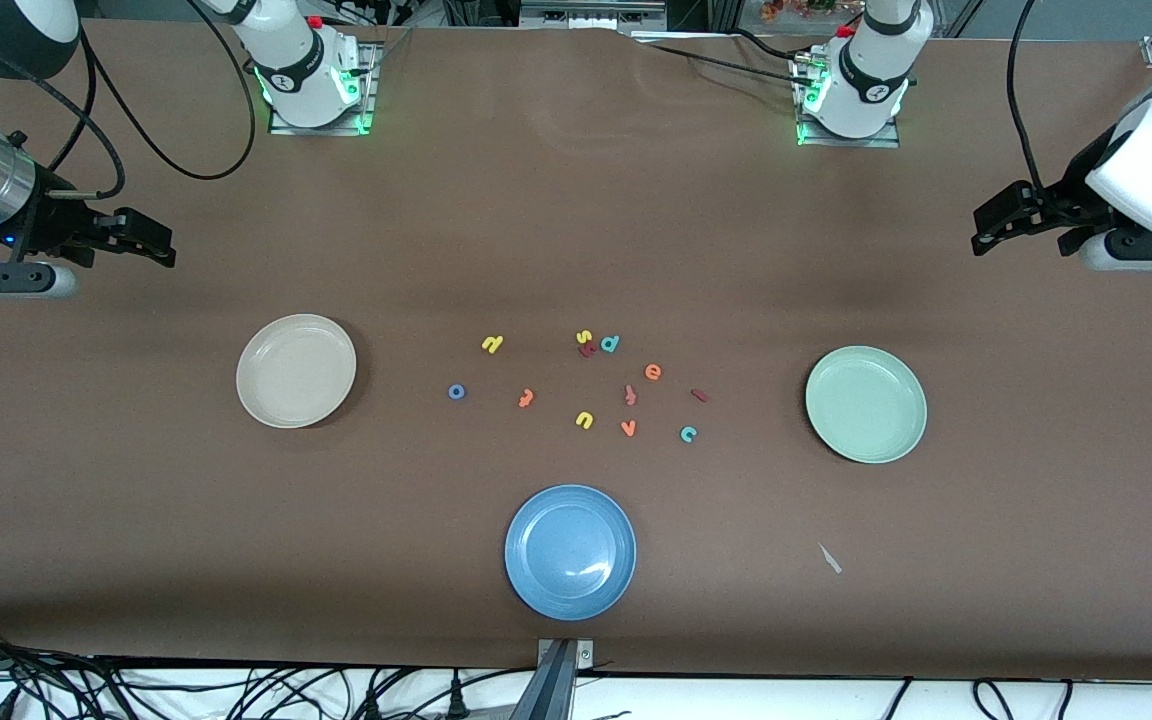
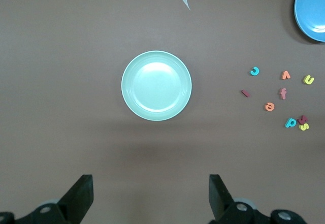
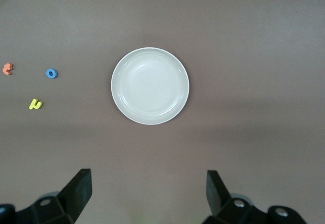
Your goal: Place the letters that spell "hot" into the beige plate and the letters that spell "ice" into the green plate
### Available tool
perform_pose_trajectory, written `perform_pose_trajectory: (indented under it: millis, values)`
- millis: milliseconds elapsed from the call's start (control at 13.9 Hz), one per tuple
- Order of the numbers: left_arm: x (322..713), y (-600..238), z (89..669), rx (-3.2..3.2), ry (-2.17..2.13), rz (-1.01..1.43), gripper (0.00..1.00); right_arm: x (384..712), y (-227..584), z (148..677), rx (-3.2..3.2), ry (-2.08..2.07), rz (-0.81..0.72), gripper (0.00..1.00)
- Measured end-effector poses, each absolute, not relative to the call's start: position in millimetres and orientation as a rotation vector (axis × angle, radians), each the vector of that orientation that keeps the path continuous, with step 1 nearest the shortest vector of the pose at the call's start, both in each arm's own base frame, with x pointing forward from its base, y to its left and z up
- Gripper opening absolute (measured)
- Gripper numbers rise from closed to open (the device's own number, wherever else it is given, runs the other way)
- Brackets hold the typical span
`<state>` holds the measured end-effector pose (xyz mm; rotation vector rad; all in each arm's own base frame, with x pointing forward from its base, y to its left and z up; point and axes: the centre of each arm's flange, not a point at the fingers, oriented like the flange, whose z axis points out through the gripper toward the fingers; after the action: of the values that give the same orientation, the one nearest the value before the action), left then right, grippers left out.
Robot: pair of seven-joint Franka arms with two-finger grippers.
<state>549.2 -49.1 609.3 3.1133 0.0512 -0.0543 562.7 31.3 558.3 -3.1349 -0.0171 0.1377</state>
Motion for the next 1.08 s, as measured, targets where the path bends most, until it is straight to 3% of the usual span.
perform_pose_trajectory:
  millis: [1077]
  values:
    - [549.3,-49.1,609.1,3.113,0.051,-0.055,1.00,562.4,36.0,562.2,-3.134,-0.029,0.126,1.00]
